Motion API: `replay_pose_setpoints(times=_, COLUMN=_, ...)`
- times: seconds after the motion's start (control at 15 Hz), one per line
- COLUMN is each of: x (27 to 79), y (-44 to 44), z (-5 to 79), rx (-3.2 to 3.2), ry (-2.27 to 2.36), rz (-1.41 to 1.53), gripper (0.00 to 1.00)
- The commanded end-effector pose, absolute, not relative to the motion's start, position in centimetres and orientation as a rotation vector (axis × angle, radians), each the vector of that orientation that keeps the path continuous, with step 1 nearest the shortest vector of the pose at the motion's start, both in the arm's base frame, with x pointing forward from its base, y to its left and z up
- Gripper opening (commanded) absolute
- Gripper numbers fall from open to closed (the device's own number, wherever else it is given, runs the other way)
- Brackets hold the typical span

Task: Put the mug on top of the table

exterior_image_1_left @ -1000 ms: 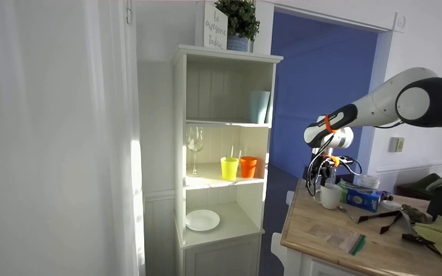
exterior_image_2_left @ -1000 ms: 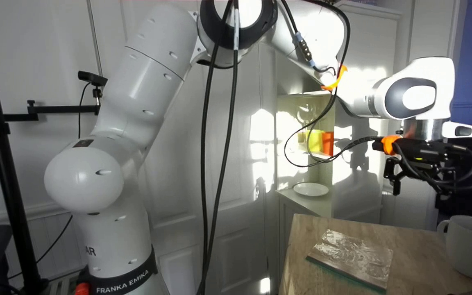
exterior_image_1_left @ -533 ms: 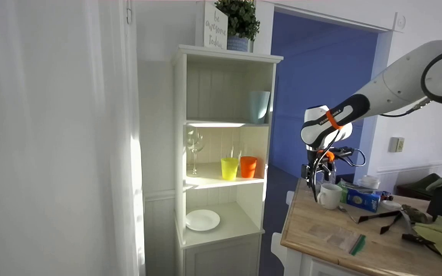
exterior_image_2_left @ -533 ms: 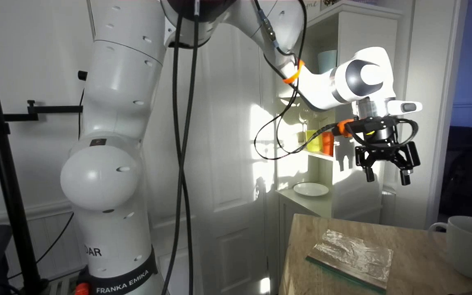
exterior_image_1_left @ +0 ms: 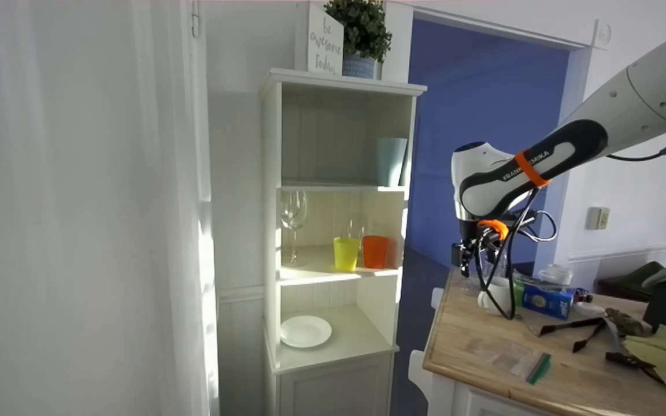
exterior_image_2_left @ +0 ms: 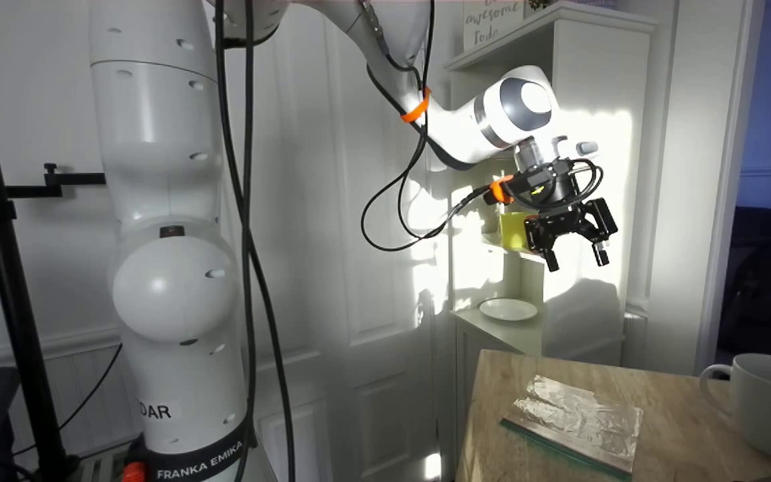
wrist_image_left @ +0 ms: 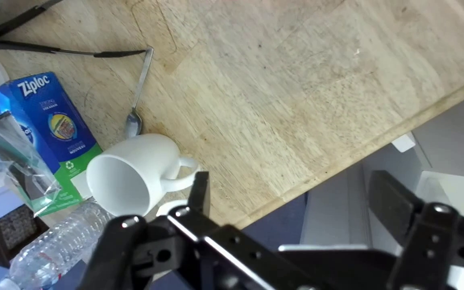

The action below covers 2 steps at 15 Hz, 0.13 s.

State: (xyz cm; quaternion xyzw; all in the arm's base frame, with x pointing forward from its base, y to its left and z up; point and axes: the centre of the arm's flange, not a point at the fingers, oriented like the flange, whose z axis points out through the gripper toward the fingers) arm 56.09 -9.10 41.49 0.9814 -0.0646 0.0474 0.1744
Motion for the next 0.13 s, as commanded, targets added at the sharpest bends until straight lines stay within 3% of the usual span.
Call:
replay_pose_setpoints(times=0.0, x=56.14, y=-9.3, z=41.38, rx=2.781, ry=-0.187, rz=0.131, gripper=1.0)
replay_pose_setpoints(times=0.07, x=56.23, y=-9.57, z=41.09, rx=2.78, ry=-0.192, rz=0.124, gripper=1.0)
